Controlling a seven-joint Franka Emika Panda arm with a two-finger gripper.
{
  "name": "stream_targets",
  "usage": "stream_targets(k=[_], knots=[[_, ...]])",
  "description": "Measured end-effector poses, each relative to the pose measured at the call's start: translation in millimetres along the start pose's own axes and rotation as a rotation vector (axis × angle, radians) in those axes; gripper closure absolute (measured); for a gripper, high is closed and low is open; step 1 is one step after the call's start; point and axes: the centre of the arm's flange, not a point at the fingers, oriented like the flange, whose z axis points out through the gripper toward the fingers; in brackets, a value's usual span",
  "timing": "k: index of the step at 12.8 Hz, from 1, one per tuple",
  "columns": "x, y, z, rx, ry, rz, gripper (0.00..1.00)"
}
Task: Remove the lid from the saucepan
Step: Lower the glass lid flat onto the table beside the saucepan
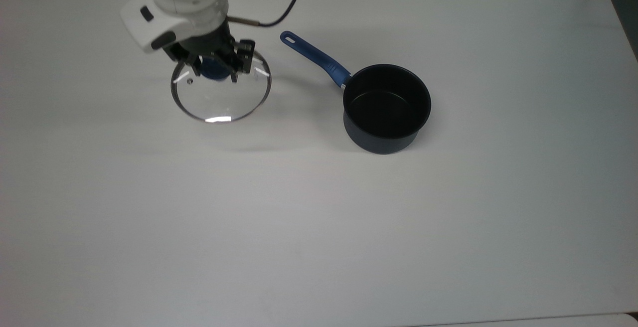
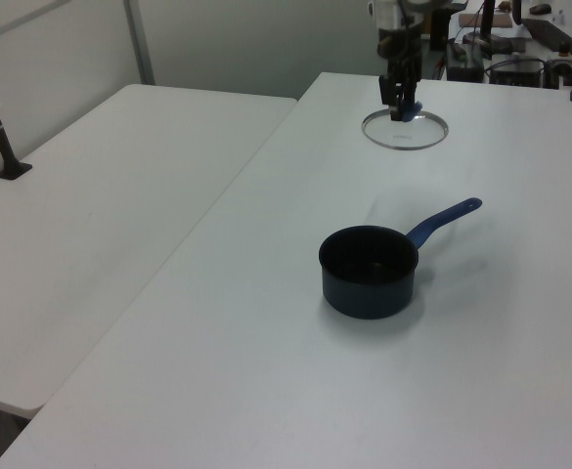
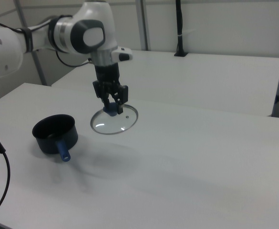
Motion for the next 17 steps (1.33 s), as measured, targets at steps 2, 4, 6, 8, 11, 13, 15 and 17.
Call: stream_targets(k=[2,4,6,8,11,13,15,17], knots=[[10.1,-2.7,28.9,-0.013,-0.009,0.000,0.40],[18.5,-4.8,52.5,-0.025,-0.017,0.000,0.40],[23.7,-7.1,74.1,-0.034,-0.027,-0.002,0.40],[30.0,-9.7,95.6,-0.046,-0.034,-0.004,0.40],[39.3,-14.9,126.5,-0.063,-0.044,-0.011,0.40],[41.6,-19.8,140.2,-0.069,-0.057,-0.018,0.40],[43.2,-22.2,148.9,-0.073,-0.060,-0.022,0.40],[43.6,-22.2,155.8,-0.075,-0.063,-0.022,0.40]])
